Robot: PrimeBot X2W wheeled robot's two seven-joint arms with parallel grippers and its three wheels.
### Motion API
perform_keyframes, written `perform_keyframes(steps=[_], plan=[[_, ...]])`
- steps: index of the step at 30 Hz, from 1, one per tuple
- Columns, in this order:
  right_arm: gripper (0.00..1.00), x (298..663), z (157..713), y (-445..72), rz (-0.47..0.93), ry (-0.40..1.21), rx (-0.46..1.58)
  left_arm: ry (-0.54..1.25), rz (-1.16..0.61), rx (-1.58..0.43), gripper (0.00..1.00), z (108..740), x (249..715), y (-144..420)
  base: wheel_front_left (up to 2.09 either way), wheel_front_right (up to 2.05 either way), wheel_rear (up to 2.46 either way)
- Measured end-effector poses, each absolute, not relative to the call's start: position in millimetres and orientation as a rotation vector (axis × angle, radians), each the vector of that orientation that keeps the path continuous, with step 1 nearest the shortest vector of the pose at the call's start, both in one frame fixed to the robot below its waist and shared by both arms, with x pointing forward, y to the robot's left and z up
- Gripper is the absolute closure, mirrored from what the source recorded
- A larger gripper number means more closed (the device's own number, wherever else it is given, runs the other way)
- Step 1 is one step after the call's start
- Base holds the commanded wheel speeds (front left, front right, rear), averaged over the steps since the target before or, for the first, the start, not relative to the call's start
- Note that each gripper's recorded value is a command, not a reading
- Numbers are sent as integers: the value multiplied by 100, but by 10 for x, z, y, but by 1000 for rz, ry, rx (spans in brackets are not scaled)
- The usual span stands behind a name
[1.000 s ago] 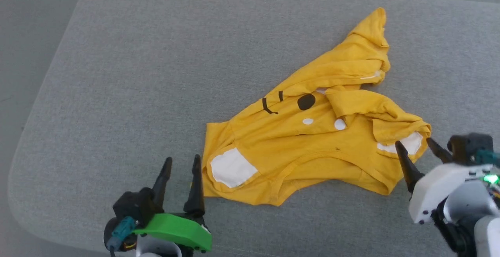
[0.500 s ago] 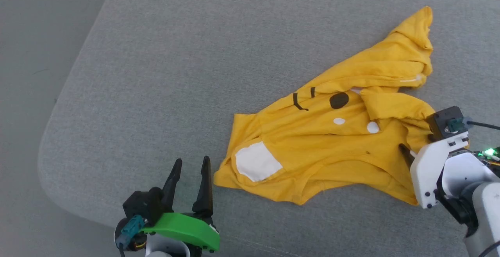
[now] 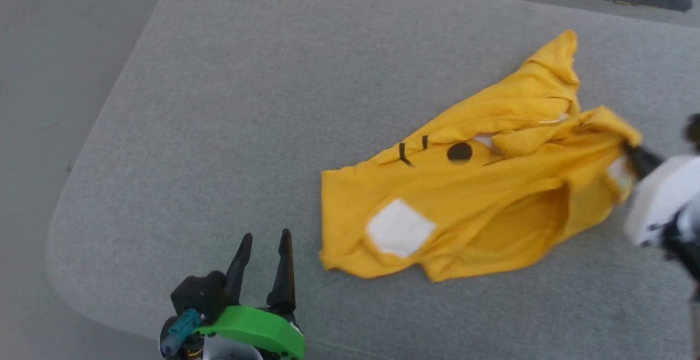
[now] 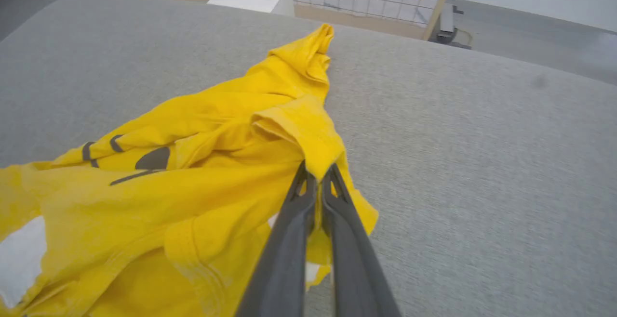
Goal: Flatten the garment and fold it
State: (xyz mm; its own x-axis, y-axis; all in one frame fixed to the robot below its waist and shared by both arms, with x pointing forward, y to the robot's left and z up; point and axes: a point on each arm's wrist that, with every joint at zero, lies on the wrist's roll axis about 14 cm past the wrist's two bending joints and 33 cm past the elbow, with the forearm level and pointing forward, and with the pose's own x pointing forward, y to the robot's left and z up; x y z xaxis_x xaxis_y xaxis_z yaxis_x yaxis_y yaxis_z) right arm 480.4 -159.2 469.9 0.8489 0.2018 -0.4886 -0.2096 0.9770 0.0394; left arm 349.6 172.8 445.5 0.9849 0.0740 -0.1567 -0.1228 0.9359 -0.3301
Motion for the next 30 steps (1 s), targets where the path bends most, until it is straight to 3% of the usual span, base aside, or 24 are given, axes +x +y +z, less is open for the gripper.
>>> perform_keyframes(steps=[2, 6, 7, 8, 9, 10, 14, 23, 30], plan=[[100, 4796, 4947, -2105, 68, 466, 35, 140, 72, -351, 0, 4473, 3519, 1644, 0, 0, 0], [100, 4608, 4914, -2723, -128, 501, 149, 142, 45, -353, 0, 4474, 3550, 1569, 0, 0, 0], [84, 4539, 4839, -2892, -184, 529, 155, 147, 42, -354, 0, 4461, 3556, 1555, 0, 0, 0], [55, 4461, 4756, -3057, -241, 558, 130, 158, 38, -354, 0, 4436, 3559, 1541, 0, 0, 0], [5, 4388, 4690, -3218, -296, 574, 103, 166, 33, -355, 0, 4416, 3563, 1523, 0, 0, 0], [0, 4340, 4631, -3322, -334, 582, 85, 172, 30, -355, 0, 4402, 3567, 1513, 0, 0, 0], [0, 4306, 4402, -3389, -368, 600, 15, 192, 42, -353, 0, 4332, 3559, 1543, 0, 0, 0], [0, 4717, 4725, -2664, -136, 457, 10, 190, 35, -346, 0, 4340, 3569, 1542, 0, 0, 0], [0, 4447, 4294, -1981, 97, 733, -21, 185, 33, -348, 0, 4361, 3550, 1526, 0, 0, 0]])
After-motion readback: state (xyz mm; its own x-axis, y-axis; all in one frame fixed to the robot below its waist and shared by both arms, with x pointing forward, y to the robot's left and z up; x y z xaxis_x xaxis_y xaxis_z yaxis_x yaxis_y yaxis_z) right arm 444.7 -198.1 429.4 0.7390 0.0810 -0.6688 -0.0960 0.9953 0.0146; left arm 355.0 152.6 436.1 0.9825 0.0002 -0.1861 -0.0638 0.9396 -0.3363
